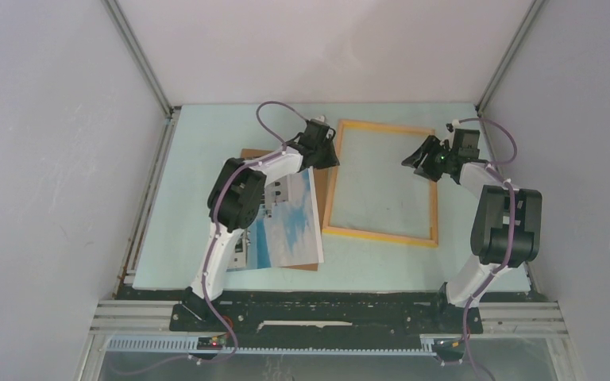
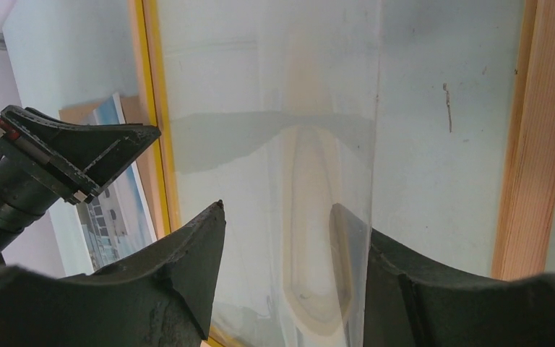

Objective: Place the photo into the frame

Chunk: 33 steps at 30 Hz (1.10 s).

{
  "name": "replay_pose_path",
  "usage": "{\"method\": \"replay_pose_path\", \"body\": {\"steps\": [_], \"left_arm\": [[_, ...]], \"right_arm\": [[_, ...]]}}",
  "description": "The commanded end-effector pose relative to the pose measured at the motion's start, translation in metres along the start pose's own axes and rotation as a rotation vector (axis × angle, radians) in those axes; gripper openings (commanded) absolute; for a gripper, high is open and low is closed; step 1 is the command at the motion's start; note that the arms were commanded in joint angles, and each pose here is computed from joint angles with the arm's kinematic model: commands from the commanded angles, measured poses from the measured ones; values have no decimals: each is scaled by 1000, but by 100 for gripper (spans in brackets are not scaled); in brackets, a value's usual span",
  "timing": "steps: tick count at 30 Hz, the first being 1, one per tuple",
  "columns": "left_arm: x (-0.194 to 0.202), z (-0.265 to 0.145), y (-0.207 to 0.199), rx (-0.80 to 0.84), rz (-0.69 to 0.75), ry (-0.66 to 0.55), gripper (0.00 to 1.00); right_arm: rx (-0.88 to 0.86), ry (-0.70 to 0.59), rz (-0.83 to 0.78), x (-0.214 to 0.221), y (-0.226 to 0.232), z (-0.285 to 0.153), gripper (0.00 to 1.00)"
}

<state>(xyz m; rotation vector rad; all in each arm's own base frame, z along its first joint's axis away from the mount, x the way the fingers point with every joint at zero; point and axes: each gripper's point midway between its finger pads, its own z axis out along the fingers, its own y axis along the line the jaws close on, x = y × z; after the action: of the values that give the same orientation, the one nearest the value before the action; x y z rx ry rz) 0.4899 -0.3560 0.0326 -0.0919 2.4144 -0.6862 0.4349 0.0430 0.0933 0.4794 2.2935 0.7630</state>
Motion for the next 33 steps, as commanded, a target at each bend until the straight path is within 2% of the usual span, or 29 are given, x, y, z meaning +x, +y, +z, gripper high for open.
{"method": "replay_pose_path", "body": {"steps": [1,7,17,33], "left_arm": [[2,-4,-18,-16,66,1,27],[6,-5,-17,-52,80,17,21],[6,-9,-16,-190,166,8,21],[12,-11,-23,-243,246,50,25]], "right_arm": [[-32,1,-37,-5,15,2,63],[-31,-5,-41,-6,17,1,63],[-28,-14,-49,-7,21,-4,64],[-29,-8,-61,-8,28,-3,65]]}}
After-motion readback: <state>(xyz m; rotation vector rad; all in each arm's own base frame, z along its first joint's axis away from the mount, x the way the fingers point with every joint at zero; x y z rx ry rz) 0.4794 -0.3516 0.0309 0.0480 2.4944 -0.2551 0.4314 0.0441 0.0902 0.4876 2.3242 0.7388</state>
